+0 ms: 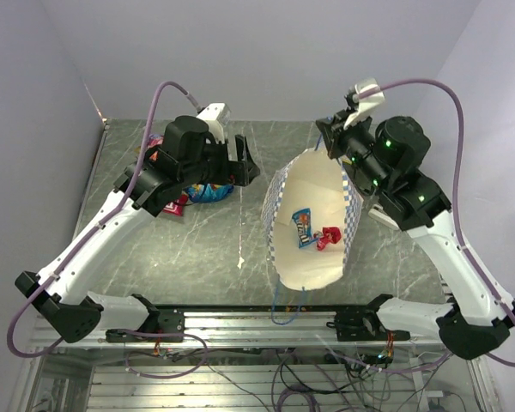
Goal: Take the snacks out of the paper bag
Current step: Adjust the paper bag at the center of the board, then take out the snack from the paper bag.
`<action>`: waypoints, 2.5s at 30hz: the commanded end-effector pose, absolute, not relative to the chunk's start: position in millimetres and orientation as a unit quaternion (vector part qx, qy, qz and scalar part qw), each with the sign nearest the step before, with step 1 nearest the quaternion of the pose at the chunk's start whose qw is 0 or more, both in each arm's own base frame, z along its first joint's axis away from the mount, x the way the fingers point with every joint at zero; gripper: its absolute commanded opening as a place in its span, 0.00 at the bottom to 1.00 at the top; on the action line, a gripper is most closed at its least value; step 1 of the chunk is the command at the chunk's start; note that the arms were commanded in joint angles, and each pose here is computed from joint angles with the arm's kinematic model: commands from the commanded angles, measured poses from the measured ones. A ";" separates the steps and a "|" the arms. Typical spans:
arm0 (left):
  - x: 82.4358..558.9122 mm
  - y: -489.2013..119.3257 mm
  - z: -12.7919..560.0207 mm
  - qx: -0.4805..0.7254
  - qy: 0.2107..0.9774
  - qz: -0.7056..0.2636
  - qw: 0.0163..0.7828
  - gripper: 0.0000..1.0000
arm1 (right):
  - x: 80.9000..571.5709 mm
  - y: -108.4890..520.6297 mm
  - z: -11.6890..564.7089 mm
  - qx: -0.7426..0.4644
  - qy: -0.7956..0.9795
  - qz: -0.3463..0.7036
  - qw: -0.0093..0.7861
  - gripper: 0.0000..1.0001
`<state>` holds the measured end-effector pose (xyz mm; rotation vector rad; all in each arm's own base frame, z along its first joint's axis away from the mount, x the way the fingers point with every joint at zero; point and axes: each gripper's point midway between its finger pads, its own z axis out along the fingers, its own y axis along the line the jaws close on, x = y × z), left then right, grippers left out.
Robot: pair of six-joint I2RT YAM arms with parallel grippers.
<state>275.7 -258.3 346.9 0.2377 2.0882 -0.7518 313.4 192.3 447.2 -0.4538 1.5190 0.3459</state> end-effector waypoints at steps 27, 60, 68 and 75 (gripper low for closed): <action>190.3 -275.3 321.1 0.162 0.791 -0.414 0.421 0.99 | 270.0 284.7 358.6 -0.259 0.720 0.401 0.504 0.00; 297.9 -387.7 120.7 0.170 0.794 -0.161 0.561 0.34 | 290.7 261.0 395.5 -0.311 0.719 0.287 0.552 0.00; 350.8 -382.5 100.0 0.158 0.800 -0.114 0.568 0.62 | 284.6 257.9 398.3 -0.314 0.716 0.288 0.552 0.00; 380.1 -382.0 71.3 0.153 0.813 -0.085 0.555 0.66 | 280.2 252.4 397.2 -0.312 0.719 0.283 0.552 0.00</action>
